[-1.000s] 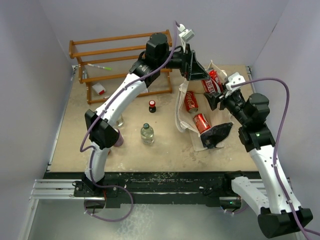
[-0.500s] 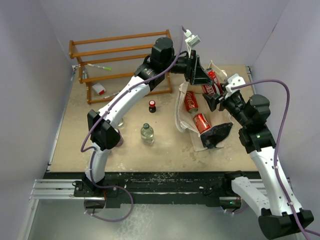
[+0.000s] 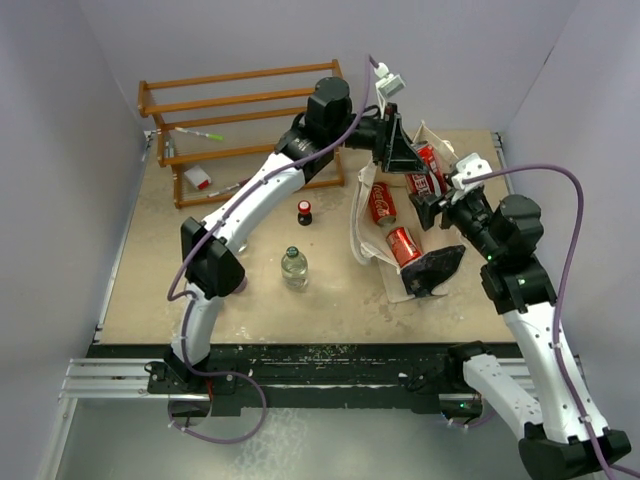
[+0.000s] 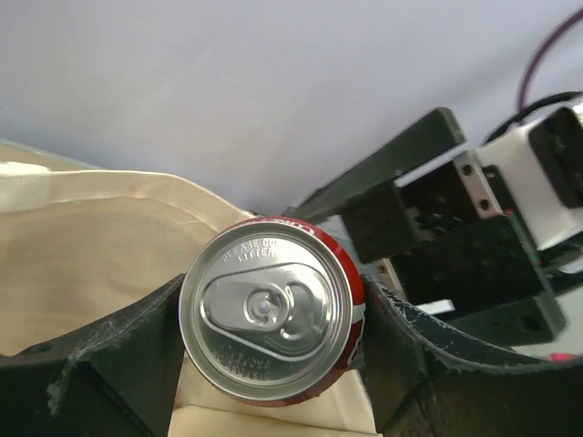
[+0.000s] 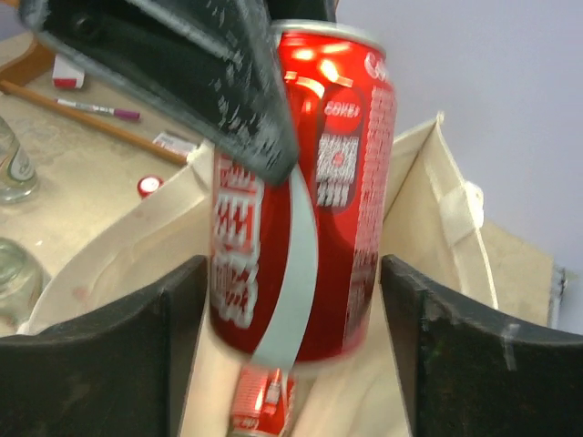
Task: Place the beverage into the canvas bag
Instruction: Place the drink in the canvas bag.
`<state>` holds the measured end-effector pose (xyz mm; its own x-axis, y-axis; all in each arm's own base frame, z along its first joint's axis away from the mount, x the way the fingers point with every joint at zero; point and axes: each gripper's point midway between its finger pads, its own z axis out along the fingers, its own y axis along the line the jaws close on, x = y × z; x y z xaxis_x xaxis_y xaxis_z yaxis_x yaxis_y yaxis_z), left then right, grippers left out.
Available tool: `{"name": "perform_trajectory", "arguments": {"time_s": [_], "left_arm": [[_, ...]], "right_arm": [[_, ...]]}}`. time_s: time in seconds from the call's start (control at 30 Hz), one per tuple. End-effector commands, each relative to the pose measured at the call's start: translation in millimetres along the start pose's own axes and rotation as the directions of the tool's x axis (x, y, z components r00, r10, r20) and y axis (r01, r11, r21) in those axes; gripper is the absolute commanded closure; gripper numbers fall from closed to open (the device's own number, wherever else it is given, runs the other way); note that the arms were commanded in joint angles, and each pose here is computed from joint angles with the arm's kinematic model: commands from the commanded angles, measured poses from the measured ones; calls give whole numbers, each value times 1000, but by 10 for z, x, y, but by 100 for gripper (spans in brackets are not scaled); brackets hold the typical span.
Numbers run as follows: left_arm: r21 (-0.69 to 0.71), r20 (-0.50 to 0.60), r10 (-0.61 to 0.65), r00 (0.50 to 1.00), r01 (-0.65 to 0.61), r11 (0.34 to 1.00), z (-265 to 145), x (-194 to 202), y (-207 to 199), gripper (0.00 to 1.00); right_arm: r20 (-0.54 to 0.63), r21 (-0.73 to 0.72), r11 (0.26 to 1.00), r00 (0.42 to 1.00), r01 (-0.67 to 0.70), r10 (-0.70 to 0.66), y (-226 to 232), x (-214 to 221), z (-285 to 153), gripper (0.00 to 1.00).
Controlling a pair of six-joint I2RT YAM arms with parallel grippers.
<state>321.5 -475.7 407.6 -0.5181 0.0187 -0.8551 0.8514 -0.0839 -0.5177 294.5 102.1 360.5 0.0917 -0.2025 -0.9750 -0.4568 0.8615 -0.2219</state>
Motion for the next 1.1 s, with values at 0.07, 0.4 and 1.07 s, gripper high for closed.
{"name": "perform_trajectory", "arguments": {"time_s": [0.07,0.4,1.07], "left_arm": [[-52,120,241,963,-236,970,-251,-558,147,100],[-82,14,447,894,-445,892,-115,-228,402,100],[43,-224,683,695,-693,720,389,990,1044,100]], "right_arm": [[-71,67,997,997,24,-19,-84,-31,-338,14],[-128,221,974,991,57,-29,-332,-46,-603,8],[-122,454,891,989,-19,83,-826,27,-555,5]]}}
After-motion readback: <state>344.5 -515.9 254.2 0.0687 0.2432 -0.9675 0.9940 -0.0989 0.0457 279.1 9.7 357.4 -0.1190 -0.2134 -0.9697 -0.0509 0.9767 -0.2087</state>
